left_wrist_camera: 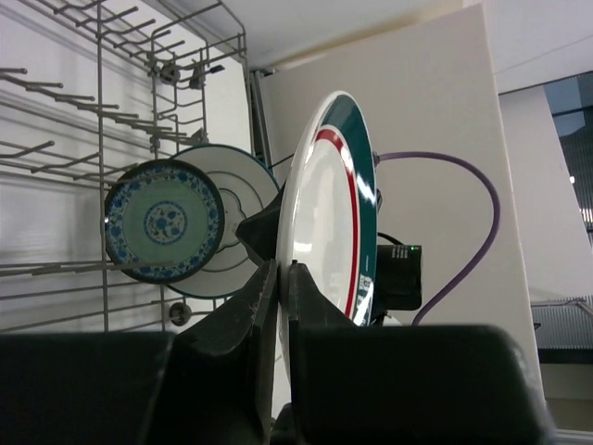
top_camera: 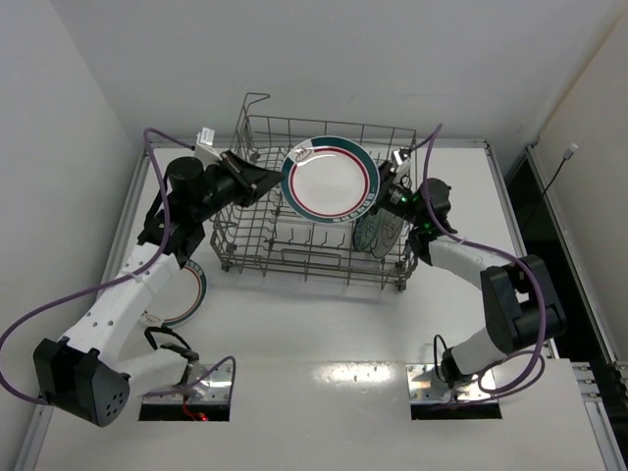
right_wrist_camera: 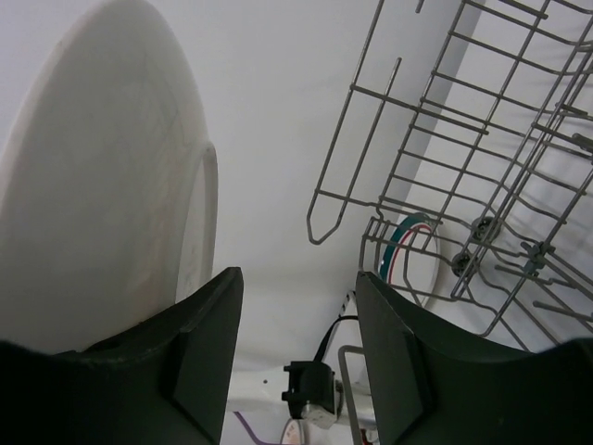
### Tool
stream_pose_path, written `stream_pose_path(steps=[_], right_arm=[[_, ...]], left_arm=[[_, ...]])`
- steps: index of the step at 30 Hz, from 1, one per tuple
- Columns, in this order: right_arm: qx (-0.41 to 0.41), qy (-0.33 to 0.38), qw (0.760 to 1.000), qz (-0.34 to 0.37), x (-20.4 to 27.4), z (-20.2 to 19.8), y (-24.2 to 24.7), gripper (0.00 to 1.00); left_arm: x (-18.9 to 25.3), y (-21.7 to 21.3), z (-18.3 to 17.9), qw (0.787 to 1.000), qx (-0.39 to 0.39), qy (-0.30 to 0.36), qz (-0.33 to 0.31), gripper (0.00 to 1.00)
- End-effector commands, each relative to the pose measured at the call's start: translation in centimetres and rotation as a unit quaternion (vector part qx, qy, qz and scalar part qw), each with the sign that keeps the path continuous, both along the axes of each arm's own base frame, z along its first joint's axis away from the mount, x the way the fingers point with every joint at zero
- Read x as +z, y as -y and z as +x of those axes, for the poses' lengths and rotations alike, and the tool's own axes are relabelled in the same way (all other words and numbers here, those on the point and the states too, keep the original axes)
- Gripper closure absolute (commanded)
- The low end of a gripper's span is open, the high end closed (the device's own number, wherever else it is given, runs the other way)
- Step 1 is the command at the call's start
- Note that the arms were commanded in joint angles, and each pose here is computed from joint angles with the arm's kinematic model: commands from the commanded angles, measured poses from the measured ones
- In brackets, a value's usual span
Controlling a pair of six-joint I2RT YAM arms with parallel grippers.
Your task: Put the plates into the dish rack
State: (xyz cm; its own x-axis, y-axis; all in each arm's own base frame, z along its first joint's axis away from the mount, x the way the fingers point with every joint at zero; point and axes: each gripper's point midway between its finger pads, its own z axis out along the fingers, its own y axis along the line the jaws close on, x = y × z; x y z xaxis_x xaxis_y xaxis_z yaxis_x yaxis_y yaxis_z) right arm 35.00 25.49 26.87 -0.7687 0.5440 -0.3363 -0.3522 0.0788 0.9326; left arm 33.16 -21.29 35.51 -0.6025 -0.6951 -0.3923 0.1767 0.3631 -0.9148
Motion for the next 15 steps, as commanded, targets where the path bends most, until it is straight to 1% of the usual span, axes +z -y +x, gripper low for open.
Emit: stream_pose_path(steps=[1, 5, 8, 9, 11, 15], right_arm=[[-0.014, 0.067, 0.998, 0.011, 2.9, -0.4, 0.5, 0.51], [-0.013, 0.057, 0.998, 0.011, 2.9, -0.5, 0.5, 0.51], [-0.040, 0.039, 0.998, 0.002, 1.9, -0.2, 2.3, 0.47], [-0.047, 0.033, 0.998, -0.004, 1.1, 0.0, 2.8, 0.45], [-0.054, 0.031, 0.998, -0.006, 0.8, -0.1, 3.7, 0.44], [-0.074, 0.011, 0.997, -0.005, -0.2, 0.1, 5.9, 0.44]], left_arm=[[3.5, -0.3, -0.8, 0.998, 0.004, 0.053, -0.020, 1.00], [3.7, -0.4, -0.9, 0.998, 0.004, 0.052, -0.020, 1.00], [5.2, -1.3, -0.4, 0.997, 0.021, 0.069, -0.019, 1.00], [5.0, -1.3, -0.2, 0.998, 0.021, 0.063, -0.016, 1.00], [6.1, -1.9, 0.0, 0.996, 0.032, 0.078, -0.010, 1.00], [6.7, -2.1, 0.5, 0.996, 0.037, 0.079, -0.010, 1.00]])
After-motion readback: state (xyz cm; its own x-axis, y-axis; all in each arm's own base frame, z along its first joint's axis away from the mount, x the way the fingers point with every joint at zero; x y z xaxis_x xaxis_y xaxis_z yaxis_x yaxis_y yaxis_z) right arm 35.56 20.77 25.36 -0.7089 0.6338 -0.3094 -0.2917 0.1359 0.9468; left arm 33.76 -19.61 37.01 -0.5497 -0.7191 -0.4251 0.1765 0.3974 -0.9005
